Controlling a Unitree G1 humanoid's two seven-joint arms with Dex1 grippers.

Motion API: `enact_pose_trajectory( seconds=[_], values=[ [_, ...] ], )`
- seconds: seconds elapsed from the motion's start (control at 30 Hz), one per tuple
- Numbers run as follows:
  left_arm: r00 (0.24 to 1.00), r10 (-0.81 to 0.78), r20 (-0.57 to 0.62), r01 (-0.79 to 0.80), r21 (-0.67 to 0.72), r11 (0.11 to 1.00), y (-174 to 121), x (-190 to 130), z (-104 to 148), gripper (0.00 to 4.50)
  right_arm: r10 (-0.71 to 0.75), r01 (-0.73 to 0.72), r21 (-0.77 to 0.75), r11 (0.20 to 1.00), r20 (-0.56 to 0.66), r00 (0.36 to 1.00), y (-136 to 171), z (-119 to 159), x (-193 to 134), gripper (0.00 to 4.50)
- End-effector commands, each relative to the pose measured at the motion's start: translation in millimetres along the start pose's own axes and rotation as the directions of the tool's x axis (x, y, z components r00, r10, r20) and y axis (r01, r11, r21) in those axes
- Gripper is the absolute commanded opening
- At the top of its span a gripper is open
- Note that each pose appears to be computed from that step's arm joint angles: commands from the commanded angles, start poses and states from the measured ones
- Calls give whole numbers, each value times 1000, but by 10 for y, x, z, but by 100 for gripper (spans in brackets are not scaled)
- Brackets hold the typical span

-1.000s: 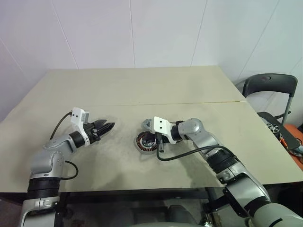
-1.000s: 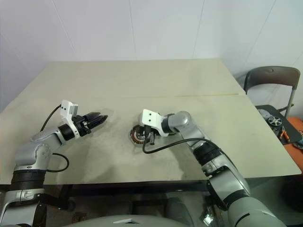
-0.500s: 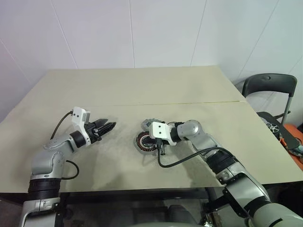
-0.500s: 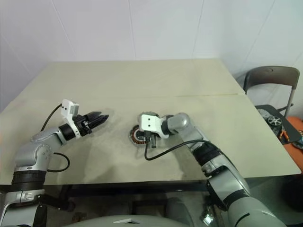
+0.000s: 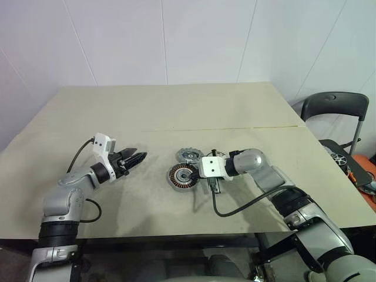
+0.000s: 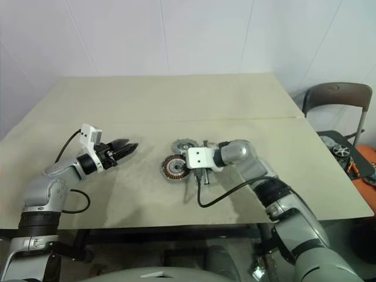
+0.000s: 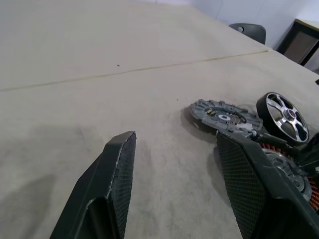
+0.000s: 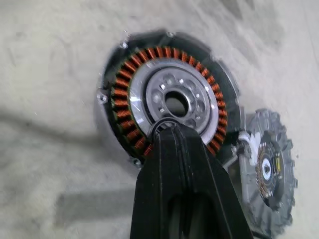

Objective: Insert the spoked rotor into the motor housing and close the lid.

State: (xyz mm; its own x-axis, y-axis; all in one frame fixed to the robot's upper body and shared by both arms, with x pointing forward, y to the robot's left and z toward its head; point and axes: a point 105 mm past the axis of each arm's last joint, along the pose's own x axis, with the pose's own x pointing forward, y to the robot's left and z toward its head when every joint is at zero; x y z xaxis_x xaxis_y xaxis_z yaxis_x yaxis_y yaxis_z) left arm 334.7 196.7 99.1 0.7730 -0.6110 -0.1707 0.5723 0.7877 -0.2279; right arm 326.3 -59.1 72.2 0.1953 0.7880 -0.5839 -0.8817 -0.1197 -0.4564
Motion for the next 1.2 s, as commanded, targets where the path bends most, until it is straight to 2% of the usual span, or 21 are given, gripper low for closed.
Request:
enact_pose_trajectory(
  seconds=[0.03,0.33,1.03,1.2],
  values=[
    [999,-11,41,9,40,999,-16,30,150,272,-5,5,2,1000,26,1000,19,86,6,3],
    [999,-10,39,9,40,999,-12,45,135,272,-21,21,2,1000,33,999,34,125,80,3],
    [1000,-11,26,10,48,999,-30,69,96,272,-79,79,-31,996,-14,997,158,-42,190,3],
    [1000,-11,29,10,50,999,-27,87,110,272,-87,87,-28,996,2,996,172,0,261,3]
  ],
)
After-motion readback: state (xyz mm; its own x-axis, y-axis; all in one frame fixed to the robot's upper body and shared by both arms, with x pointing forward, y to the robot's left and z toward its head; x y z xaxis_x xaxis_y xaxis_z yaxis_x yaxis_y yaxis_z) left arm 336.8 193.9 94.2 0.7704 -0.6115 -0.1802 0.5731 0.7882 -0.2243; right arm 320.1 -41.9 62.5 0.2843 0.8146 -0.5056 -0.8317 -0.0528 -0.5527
